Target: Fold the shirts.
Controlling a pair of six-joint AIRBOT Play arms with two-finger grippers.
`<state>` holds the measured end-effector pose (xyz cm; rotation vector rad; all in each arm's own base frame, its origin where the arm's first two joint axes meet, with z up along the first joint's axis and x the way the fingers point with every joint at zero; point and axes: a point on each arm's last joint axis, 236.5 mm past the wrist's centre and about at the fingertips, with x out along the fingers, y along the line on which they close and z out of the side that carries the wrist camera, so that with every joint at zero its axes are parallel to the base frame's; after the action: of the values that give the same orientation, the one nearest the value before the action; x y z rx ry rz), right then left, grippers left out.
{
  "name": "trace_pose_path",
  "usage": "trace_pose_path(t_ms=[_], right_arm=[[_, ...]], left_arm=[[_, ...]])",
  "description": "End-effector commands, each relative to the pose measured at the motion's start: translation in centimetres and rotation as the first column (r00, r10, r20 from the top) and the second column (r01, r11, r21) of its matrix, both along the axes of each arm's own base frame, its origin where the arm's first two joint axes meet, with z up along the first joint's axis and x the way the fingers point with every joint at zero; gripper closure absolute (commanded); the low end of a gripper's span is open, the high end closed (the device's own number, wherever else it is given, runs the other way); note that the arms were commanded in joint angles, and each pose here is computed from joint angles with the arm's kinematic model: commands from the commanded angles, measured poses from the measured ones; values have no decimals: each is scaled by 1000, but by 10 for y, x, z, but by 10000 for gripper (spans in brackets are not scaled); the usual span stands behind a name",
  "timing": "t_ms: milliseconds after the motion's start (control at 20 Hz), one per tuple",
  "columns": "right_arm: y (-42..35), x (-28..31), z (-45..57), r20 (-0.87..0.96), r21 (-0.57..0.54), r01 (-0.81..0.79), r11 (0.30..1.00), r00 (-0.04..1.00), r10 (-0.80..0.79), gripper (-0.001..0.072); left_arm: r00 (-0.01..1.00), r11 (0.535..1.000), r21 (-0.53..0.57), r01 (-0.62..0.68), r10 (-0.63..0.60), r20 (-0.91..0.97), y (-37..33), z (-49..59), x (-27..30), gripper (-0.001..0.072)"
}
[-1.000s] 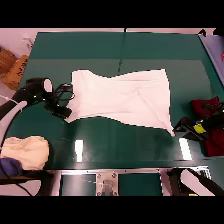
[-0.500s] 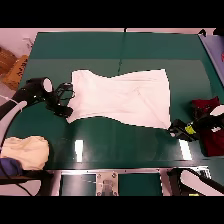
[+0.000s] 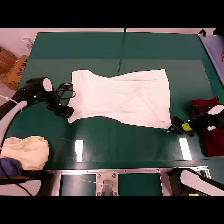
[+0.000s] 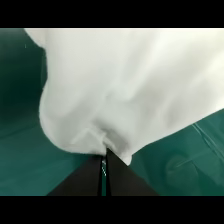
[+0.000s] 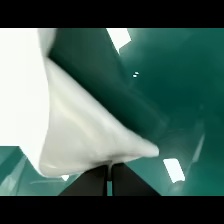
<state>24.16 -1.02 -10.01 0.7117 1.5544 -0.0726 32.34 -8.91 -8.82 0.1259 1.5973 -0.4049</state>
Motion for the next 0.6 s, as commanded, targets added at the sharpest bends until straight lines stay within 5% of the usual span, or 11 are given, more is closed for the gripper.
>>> trace_pose_path(t_ms=[0,150,300,400,550], right_arm=[[13,18,25,53,75,-13,997,999,9,697],[34,65,106,264,189,-88,978,964,36,697],[48,118,248,610,193,-167,967,792,15,698],[55,131,355,798,170,-211,963,602,-9,697],[39,122,499,954,137,-138,981,285,-93,697]], left_arm=[[1000,1000,-12,-2,2,-6,-3,4,-1,686],[997,999,-45,11,-7,80,-10,53,17,686],[922,996,-89,31,6,388,-17,180,60,686],[774,990,-134,42,53,631,-19,294,73,686],[393,975,-201,93,149,907,-14,480,44,686]])
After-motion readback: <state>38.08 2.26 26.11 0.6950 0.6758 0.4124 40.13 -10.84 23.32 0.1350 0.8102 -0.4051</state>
